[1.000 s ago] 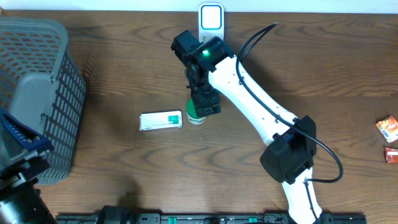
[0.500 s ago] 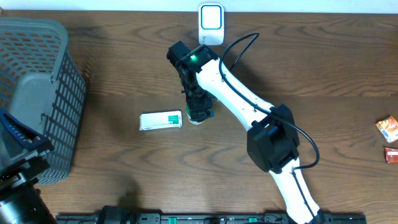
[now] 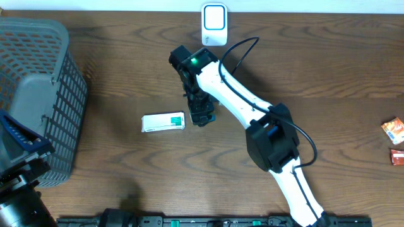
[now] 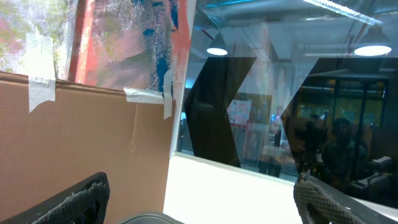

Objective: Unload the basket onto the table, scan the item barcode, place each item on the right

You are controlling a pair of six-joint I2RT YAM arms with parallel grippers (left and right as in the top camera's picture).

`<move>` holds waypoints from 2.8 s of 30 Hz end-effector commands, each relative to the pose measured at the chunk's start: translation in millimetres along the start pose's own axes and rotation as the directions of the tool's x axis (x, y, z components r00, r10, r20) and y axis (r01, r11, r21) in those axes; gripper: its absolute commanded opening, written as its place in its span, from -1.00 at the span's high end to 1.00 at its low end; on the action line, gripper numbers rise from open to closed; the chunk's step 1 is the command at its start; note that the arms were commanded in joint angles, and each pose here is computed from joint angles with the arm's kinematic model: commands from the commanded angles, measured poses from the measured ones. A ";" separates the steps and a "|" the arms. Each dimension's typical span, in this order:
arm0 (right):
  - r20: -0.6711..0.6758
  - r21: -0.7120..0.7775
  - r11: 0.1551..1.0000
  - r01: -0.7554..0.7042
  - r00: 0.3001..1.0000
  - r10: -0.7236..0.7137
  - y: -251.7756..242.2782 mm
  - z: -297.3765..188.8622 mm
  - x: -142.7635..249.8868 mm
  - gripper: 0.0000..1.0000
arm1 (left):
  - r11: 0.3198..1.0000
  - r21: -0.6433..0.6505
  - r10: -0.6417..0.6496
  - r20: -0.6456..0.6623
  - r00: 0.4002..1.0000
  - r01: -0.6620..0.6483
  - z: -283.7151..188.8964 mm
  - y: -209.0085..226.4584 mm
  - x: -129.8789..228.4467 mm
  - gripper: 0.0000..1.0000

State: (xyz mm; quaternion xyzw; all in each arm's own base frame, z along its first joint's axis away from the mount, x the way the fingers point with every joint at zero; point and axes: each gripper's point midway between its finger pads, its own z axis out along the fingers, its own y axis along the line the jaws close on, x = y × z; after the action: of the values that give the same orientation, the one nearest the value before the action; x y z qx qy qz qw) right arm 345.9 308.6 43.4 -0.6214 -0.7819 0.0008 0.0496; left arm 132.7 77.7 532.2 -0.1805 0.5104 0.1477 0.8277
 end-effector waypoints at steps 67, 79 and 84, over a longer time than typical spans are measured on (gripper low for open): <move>0.049 0.022 0.466 0.885 0.464 -0.884 20.3 -8.7 -45.0 -0.98 | 1.000 -0.015 0.001 0.014 1.000 -0.001 -1.8 4.2 -6.5 -0.89; 0.096 0.062 0.633 0.772 0.627 -0.773 15.5 22.9 -51.2 -0.80 | 1.000 -0.015 0.001 0.014 1.000 -0.001 -1.8 4.2 -6.5 -0.89; 0.111 0.039 0.616 0.787 0.609 -0.785 22.4 22.8 -48.7 -0.66 | 1.000 -0.015 0.001 0.014 1.000 -0.001 -1.8 4.2 -6.5 -0.89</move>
State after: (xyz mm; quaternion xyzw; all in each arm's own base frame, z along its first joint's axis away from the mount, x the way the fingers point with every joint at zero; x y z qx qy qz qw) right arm 374.8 271.3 11.9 -0.2098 -0.9777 0.0066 0.0066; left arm 132.7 77.7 532.1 -0.1804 0.5106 0.1478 0.8276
